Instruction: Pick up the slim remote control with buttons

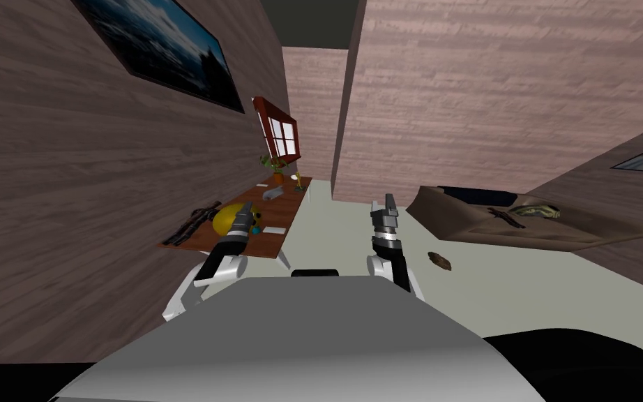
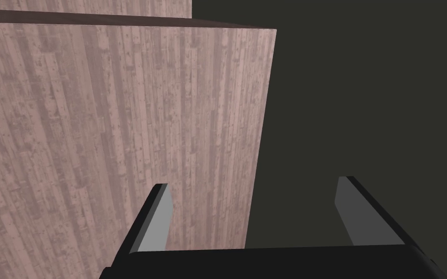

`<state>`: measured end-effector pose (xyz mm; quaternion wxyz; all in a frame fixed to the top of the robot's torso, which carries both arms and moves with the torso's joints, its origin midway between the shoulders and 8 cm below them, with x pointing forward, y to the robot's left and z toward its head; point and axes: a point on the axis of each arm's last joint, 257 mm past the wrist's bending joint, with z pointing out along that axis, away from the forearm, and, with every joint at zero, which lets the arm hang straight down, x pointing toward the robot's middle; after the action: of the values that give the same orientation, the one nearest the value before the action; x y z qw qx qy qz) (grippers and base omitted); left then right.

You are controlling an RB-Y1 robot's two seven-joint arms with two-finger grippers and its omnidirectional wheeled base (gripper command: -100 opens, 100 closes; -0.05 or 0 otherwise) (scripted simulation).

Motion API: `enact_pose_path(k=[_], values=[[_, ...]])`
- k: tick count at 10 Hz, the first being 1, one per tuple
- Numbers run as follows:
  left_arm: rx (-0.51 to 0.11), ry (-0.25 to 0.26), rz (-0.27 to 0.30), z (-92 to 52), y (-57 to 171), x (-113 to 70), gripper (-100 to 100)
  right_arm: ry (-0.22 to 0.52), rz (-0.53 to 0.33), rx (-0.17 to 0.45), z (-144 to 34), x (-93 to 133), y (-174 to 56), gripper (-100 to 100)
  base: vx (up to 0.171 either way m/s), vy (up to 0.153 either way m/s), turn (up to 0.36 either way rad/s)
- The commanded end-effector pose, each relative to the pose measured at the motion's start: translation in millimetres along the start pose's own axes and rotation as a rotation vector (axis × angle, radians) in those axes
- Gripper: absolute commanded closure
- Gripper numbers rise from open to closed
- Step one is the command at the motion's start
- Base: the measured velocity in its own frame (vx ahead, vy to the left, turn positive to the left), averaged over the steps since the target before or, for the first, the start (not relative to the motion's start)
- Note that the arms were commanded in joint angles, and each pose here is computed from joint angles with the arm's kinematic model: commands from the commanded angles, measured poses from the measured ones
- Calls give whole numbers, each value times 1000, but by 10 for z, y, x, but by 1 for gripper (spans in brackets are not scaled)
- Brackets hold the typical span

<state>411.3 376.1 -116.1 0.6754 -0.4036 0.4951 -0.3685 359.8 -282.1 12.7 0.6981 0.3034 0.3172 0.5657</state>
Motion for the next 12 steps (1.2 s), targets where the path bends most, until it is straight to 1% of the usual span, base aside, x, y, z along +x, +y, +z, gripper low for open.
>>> enact_pose_path(k=[1,2,3,4,5,6,8,9,11,12], values=[[-63,-2,7,31,219,-57,-100,0,0,0,0,0,0,0,50,-47,40],[-89,3,6,26,286,-44,-100,0,0,0,0,0,0,0,54,-53,25],[-96,5,6,25,304,-40,-100,0,0,0,0,0,0,0,24,-26,-3],[-148,1,9,45,486,-93,-100,0,0,0,0,0,0,0,58,-48,32],[-176,7,8,33,559,-78,-100,0,0,0,0,0,0,0,61,-56,21],[-214,2,8,50,708,-134,-100,0,0,0,0,0,0,0,70,-78,34],[-264,12,7,20,833,-107,-100,0,0,0,0,0,0,0,39,-51,10],[-307,9,2,26,992,-152,-100,0,0,0,0,0,0,0,46,-39,26],[-350,19,1,-11,1099,-127,-100,0,0,0,0,0,0,0,39,-34,7],[-391,16,-7,-12,1252,-164,-100,0,0,0,0,0,0,0,50,-49,17]])
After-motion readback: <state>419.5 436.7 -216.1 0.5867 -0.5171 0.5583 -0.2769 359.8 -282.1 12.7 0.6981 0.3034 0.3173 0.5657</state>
